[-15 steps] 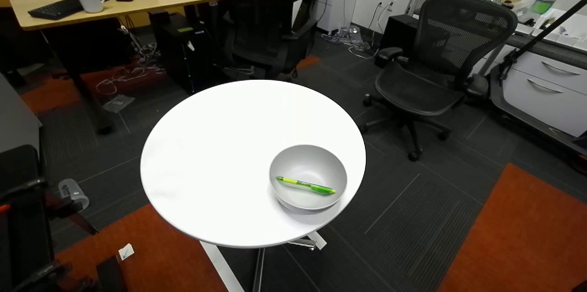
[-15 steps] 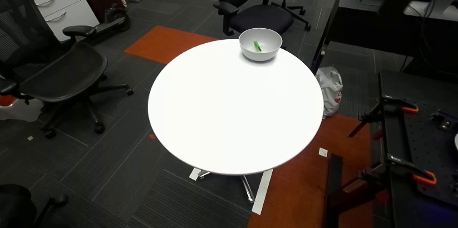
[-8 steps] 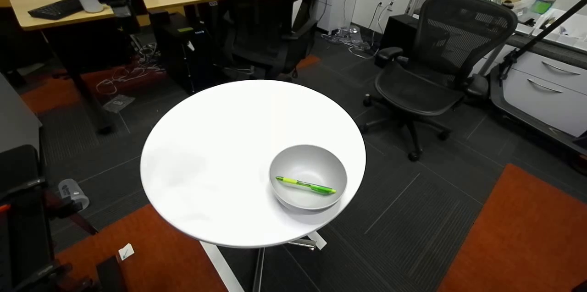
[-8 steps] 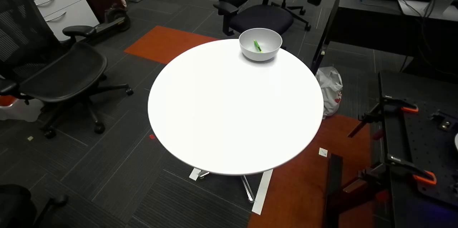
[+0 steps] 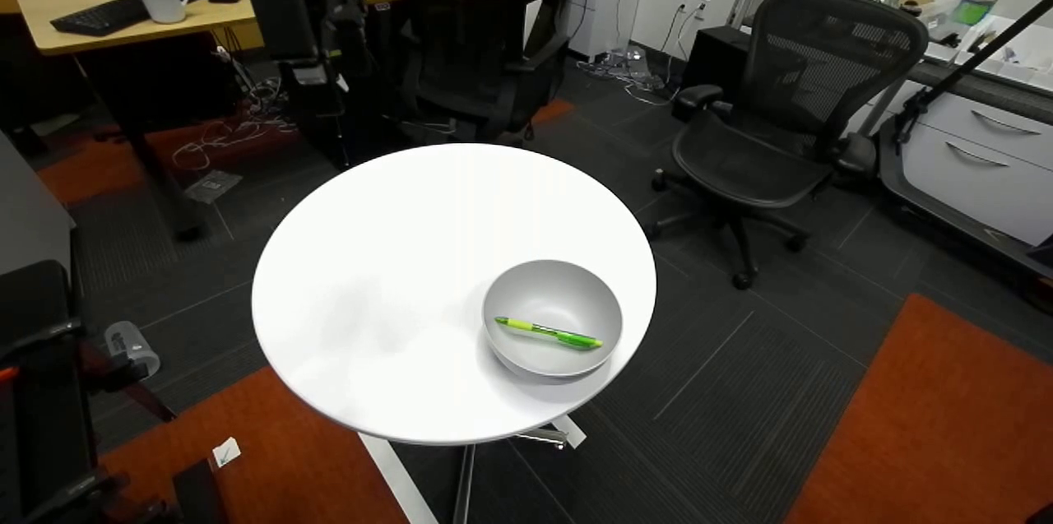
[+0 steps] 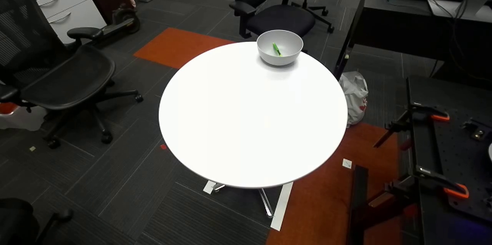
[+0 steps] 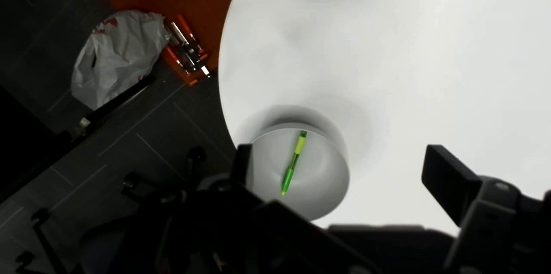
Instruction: Put the pen on the table
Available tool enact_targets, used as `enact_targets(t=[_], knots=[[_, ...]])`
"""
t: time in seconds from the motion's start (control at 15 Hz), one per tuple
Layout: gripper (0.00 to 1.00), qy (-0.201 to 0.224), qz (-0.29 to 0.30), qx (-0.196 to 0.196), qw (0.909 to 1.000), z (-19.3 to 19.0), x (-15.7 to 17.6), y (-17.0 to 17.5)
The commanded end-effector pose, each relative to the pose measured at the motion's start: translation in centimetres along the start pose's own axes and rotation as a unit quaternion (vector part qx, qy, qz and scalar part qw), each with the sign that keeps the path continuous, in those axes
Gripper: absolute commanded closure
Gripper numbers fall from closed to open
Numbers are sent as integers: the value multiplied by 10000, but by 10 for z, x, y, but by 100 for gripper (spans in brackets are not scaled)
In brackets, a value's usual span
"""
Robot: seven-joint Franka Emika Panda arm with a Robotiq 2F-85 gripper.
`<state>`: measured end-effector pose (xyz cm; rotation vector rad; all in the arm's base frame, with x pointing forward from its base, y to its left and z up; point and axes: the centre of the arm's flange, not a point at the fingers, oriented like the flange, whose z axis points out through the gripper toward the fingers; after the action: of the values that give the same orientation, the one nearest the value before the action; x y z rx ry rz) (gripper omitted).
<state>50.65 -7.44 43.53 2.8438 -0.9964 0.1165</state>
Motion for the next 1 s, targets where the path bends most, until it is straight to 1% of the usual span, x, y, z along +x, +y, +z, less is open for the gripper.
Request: enact_targets(t=[0.0,0.2,0.27,0.4,0.87,0.93], knots=[[0,133,674,-196,9974,8,33,4],[0,179,1084,-299,9935,17,47,11],[0,70,829,-244,9962,16,34,16],[0,64,964,-276,9949,20,40,17],[0,79,971,-268,9949,19,42,16],[0,41,937,-232,9953,24,46,14]])
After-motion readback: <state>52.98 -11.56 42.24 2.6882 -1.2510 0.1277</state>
